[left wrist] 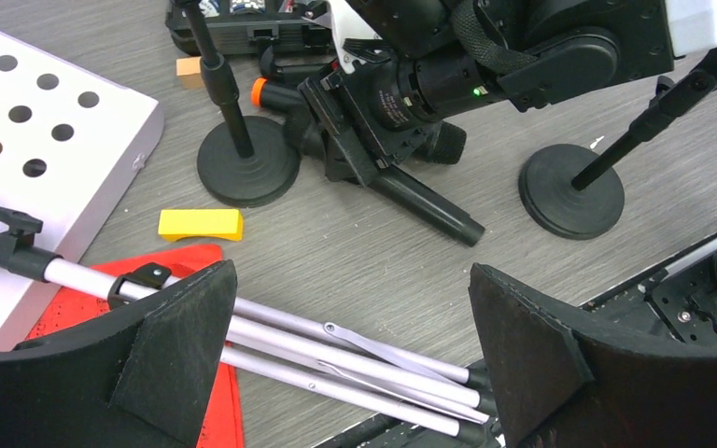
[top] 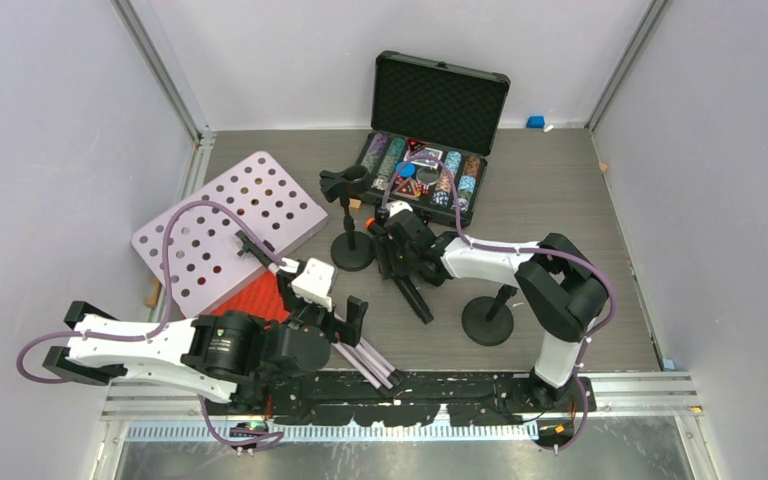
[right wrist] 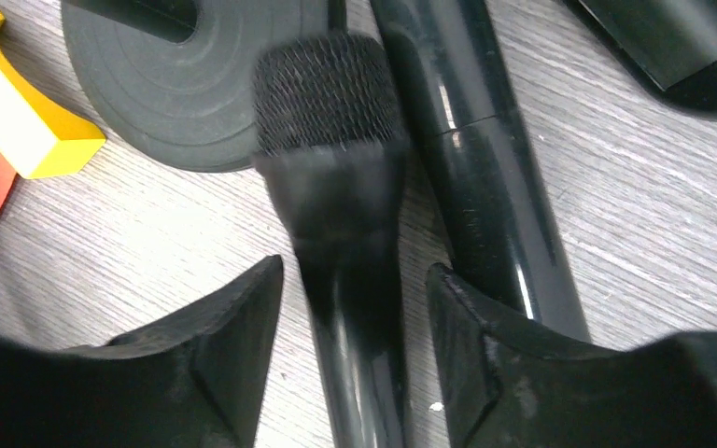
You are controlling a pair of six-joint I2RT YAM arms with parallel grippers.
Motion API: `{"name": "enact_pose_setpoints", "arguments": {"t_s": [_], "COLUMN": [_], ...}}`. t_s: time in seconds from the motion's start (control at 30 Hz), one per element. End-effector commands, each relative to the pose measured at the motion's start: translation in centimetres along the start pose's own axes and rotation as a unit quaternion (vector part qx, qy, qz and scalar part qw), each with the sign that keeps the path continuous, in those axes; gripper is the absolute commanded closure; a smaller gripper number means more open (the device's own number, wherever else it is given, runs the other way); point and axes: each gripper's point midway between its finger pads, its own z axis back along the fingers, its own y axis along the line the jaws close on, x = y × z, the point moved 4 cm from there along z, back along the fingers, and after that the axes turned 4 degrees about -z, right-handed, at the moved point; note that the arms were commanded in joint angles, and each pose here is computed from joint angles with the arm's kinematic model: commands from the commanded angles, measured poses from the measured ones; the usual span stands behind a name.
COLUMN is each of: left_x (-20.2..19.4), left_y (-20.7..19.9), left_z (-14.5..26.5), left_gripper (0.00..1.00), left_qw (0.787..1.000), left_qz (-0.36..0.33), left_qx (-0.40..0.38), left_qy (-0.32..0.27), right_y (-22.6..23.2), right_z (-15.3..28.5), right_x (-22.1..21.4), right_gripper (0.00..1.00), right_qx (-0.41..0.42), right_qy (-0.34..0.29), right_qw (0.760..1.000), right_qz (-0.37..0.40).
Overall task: Pack up the instrument practice props
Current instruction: Place the microphone at the center of the board, then reset both arms
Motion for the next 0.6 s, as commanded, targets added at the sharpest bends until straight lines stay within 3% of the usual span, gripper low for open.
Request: {"name": "enact_pose_setpoints", "arguments": {"t_s": [0.0, 0.23, 0.57], "left_x": [0.7, 1.5, 6.2], "left_y": [0.9, 0.9, -1.5], "left_z": [0.2, -0.4, -1.4], "left_gripper": [0.02, 0.0, 0.0], "left_qw": [0.999, 0.996, 0.983], "left_qz": [0.029, 0.028, -0.031], "left_qx": [0.026, 0.069, 0.152], "left_qy": [-0.018, -0.042, -0.097], "right_y": [1.7, 1.0, 0.0], "right_z": [1.5, 6.8, 18.5], "right_x": [3.3, 6.1, 9.6], "right_gripper": [0.34, 0.3, 0.21], "right_qx": [0.024, 0.0, 0.02], "right_qy": [-0.049, -0.094, -0.165], "right_qw": [0.998, 0.996, 0.986], "right_qz": [-0.005, 0.005, -0.012]}}
